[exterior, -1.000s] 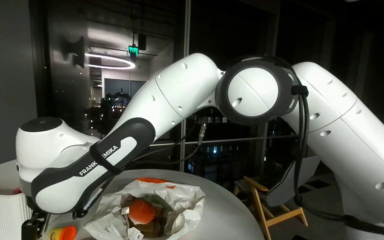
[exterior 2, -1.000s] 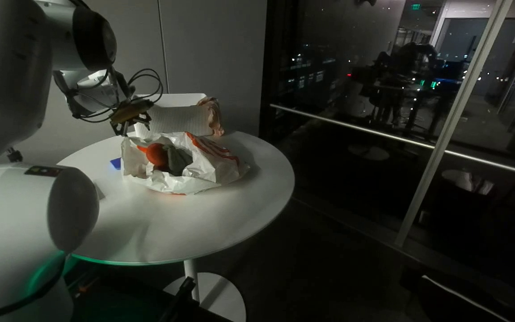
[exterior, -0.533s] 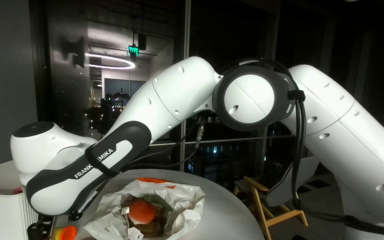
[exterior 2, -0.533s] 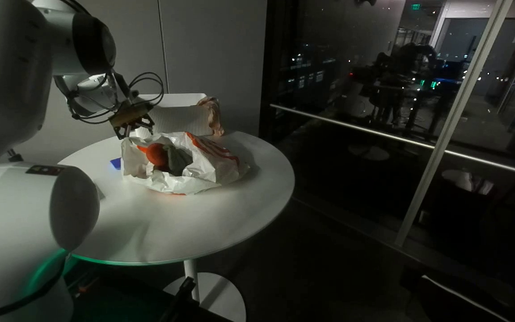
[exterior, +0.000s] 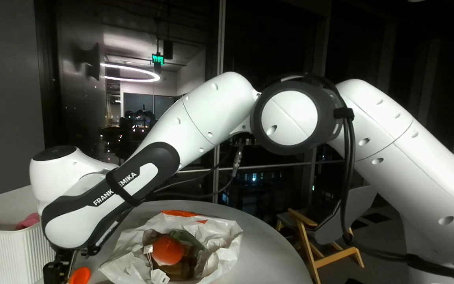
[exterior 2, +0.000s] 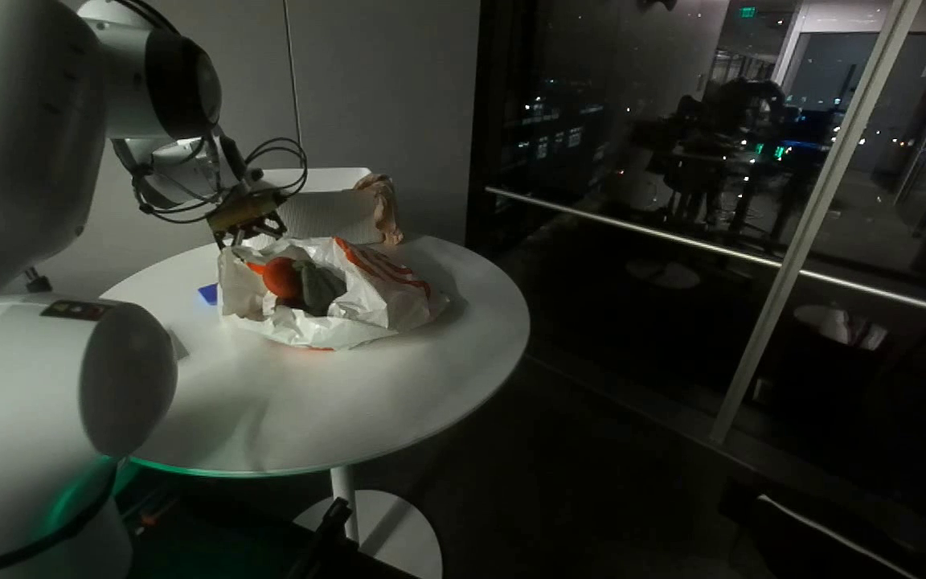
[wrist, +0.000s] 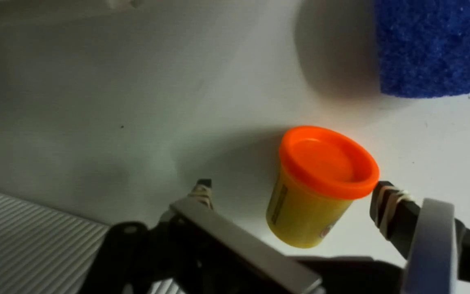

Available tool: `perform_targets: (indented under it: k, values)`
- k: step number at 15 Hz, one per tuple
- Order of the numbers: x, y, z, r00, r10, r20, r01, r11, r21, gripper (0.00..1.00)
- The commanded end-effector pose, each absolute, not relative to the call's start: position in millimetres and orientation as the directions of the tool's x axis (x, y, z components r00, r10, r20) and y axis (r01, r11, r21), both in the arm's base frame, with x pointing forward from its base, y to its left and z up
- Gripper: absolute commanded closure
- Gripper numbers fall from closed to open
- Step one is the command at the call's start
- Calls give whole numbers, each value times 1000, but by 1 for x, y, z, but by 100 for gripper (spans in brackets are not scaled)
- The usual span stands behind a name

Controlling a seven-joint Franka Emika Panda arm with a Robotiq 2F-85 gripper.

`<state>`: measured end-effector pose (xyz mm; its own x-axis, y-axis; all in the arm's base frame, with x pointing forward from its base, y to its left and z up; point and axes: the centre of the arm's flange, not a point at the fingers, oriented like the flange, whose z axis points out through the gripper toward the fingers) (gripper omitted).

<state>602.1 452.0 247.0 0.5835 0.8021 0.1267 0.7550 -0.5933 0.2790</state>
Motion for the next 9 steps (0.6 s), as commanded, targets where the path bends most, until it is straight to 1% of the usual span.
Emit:
perform_targets:
  k: [1,2,3,4,6,7,9]
  values:
    - [609,449,246,562,814,145,781,-580,230,24]
    - [609,448,246,554,819,148,787,-574,227,27]
    - [608,448,246,544,825,151,795,-564,222,34]
    - [608,448,246,543,826,150,796,-563,222,44]
    - [609,446,247,544,825,152,797,-565,213,56]
    - [608,445,248,547,823,152,796,-567,211,66]
    - [605,445,256,550,821,156,794,-571,209,80]
